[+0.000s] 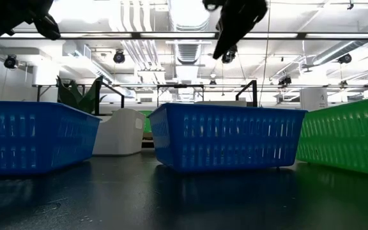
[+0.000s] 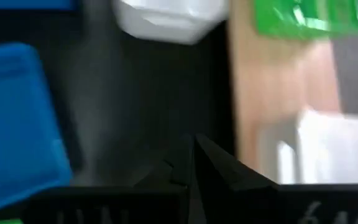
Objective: Stack baskets on shelf by color
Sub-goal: Stack the left white bin on top of the white bin on the shelf, then put the middle blue bin on the shelf
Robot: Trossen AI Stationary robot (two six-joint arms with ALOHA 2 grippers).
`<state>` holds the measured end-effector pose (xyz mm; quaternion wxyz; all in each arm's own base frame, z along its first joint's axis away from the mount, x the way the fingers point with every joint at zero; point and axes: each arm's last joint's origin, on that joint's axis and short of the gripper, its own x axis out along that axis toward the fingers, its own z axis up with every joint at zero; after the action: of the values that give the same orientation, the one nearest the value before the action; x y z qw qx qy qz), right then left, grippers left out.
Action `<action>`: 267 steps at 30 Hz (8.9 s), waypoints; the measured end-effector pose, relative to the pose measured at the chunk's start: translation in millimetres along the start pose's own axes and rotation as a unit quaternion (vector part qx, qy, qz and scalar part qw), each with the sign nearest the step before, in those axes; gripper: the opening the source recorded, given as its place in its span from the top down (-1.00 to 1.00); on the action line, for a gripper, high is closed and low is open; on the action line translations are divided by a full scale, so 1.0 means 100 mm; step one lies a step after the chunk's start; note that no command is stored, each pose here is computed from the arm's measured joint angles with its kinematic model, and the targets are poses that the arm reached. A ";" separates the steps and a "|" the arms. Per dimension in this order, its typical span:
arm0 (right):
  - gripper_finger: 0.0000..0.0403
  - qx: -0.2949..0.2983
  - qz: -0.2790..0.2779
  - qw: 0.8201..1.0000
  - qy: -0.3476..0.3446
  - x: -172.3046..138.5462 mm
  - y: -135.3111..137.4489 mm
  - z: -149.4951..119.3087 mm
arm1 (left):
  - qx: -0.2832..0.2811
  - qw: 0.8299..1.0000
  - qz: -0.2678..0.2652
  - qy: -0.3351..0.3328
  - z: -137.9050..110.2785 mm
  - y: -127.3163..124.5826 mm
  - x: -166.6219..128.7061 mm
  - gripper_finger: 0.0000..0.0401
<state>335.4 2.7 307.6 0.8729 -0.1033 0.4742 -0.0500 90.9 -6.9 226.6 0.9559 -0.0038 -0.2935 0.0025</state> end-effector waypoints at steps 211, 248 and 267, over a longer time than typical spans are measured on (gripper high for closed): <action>0.96 0.021 0.010 0.985 0.172 0.47 -1.43 -0.03 | -0.031 0.996 0.007 -0.085 0.05 -0.01 0.17 1.00; 0.50 0.040 0.030 0.985 0.163 0.12 -1.13 0.14 | -0.019 0.996 0.010 -0.085 0.05 -0.01 0.17 1.00; 0.86 -0.092 0.042 0.971 -0.215 -0.14 0.27 -0.22 | -0.044 0.998 0.009 -0.052 0.03 -0.03 0.38 1.00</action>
<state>309.1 28.4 301.4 0.9425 -0.1712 0.2818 0.0540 120.9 -9.6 250.2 0.9381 -0.0487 -0.3428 -0.0022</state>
